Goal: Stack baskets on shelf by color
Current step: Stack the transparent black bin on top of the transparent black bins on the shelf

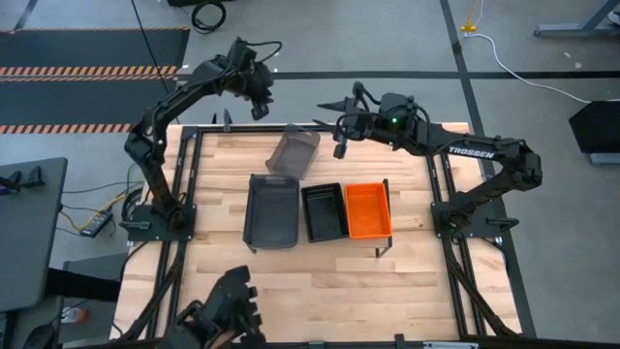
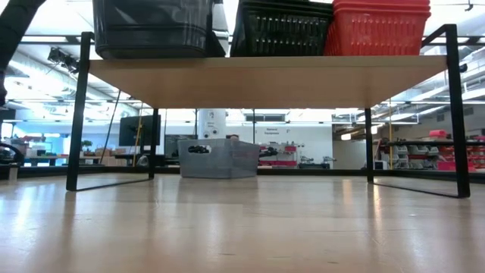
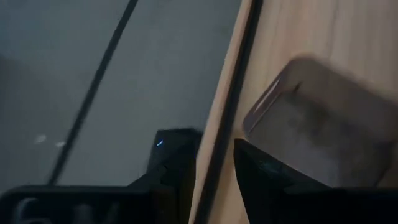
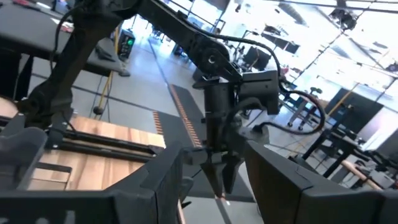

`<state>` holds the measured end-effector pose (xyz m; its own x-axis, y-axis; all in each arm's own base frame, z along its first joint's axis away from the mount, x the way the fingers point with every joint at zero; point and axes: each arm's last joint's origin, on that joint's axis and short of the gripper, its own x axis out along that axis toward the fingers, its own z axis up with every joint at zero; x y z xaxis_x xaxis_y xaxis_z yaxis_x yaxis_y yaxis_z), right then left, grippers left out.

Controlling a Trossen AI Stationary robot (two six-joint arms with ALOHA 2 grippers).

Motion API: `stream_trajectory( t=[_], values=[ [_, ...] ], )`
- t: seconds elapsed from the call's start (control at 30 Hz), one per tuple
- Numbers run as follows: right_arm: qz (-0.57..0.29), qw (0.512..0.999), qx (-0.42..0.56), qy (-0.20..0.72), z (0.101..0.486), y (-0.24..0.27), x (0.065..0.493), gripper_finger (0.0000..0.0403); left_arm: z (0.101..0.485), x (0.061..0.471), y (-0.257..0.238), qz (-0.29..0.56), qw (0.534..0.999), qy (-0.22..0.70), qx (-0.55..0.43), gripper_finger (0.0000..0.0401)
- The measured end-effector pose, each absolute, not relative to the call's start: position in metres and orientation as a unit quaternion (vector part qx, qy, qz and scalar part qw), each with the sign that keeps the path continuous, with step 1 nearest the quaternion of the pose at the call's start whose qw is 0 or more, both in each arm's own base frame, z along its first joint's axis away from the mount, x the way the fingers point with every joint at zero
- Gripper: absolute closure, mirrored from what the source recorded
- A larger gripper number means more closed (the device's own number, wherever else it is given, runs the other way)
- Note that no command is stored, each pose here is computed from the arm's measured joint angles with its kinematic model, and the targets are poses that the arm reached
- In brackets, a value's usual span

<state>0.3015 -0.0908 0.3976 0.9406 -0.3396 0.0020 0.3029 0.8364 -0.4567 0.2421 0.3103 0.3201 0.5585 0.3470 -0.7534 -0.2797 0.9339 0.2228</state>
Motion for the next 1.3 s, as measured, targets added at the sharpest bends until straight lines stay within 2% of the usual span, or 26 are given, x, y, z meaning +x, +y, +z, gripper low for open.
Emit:
stream_trajectory(
  t=[0.1, 0.2, 0.37, 0.9, 1.3],
  values=[
    [-0.174, 0.957, -0.230, 0.041, 0.397, -0.095, 0.300, 0.0225, 0.316, 0.241, 0.317, 0.206, 0.890, 0.402, -0.060, 0.0284],
    [-0.177, 0.958, -0.223, 0.046, 0.397, -0.097, 0.300, 0.0224, 0.311, 0.240, 0.317, 0.231, 0.877, 0.387, -0.168, 0.0284],
    [-0.180, 0.959, -0.213, 0.054, 0.395, -0.100, 0.299, 0.0225, 0.308, 0.245, 0.307, 0.236, 0.856, 0.388, -0.246, 0.0284],
    [-0.162, 0.963, -0.193, 0.097, 0.385, -0.095, 0.299, 0.0225, 0.254, 0.282, 0.300, 0.223, 0.789, 0.443, -0.362, 0.0284],
    [-0.150, 0.963, -0.191, 0.118, 0.381, -0.090, 0.300, 0.0225, 0.220, 0.288, 0.309, 0.232, 0.759, 0.478, -0.376, 0.0284]
  ],
)
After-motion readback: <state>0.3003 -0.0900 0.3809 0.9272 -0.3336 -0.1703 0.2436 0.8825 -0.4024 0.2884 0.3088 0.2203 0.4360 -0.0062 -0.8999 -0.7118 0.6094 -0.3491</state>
